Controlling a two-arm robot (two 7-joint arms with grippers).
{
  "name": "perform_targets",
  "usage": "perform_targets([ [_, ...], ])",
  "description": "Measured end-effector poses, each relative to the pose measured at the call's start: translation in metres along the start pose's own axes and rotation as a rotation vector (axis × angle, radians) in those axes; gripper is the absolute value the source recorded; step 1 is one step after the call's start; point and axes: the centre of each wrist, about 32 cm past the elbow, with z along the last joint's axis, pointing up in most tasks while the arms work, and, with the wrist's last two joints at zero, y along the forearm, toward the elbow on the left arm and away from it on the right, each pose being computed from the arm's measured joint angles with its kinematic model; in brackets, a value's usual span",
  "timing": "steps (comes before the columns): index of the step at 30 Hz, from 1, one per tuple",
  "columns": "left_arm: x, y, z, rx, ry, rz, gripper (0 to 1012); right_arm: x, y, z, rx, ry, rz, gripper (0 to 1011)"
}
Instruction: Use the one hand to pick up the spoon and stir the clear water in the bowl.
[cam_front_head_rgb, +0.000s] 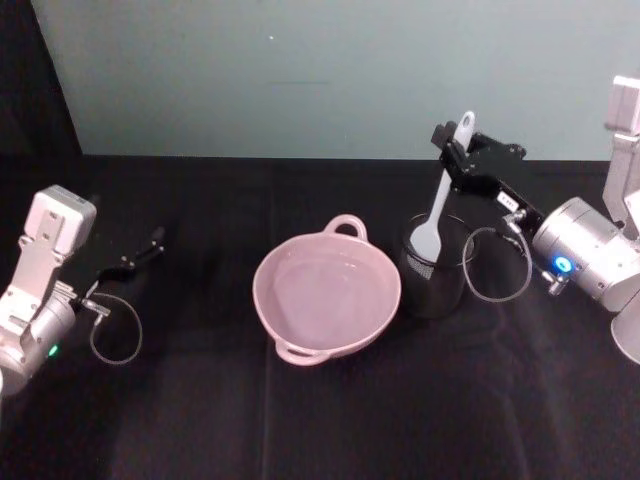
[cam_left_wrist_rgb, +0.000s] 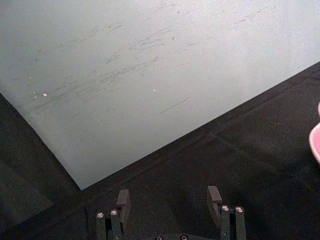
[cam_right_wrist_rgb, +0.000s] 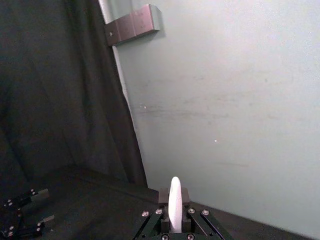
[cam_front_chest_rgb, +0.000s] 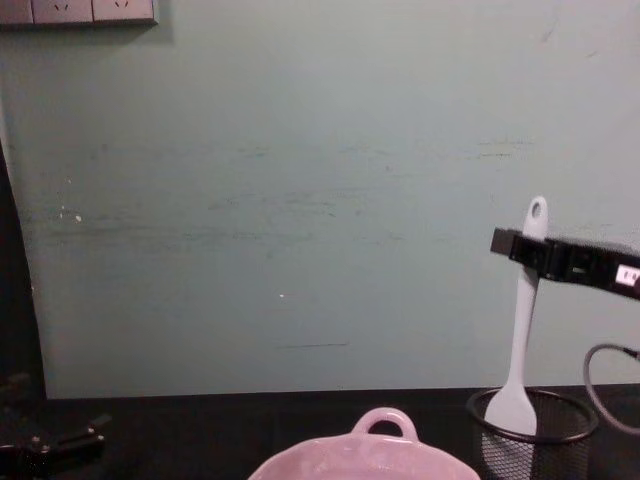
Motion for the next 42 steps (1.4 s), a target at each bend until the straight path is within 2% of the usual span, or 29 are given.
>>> perform_targets([
  [8,0.0,0.0,0.0,0.0,0.0,0.0,1011,0.003,-0.001,-0.023,0.0,0.1,-0.037,120],
  [17,0.0,0.0,0.0,0.0,0.0,0.0,1011,0.009,-0.006,-0.037,0.014,0.179,-0.079,119],
  [23,0.0,0.0,0.0,0.0,0.0,0.0,1011,0.011,-0.008,-0.041,0.023,0.214,-0.09,120],
  [42,0.0,0.0,0.0,0.0,0.0,0.0,1011,0.011,-0.01,-0.048,0.026,0.273,-0.115,120],
])
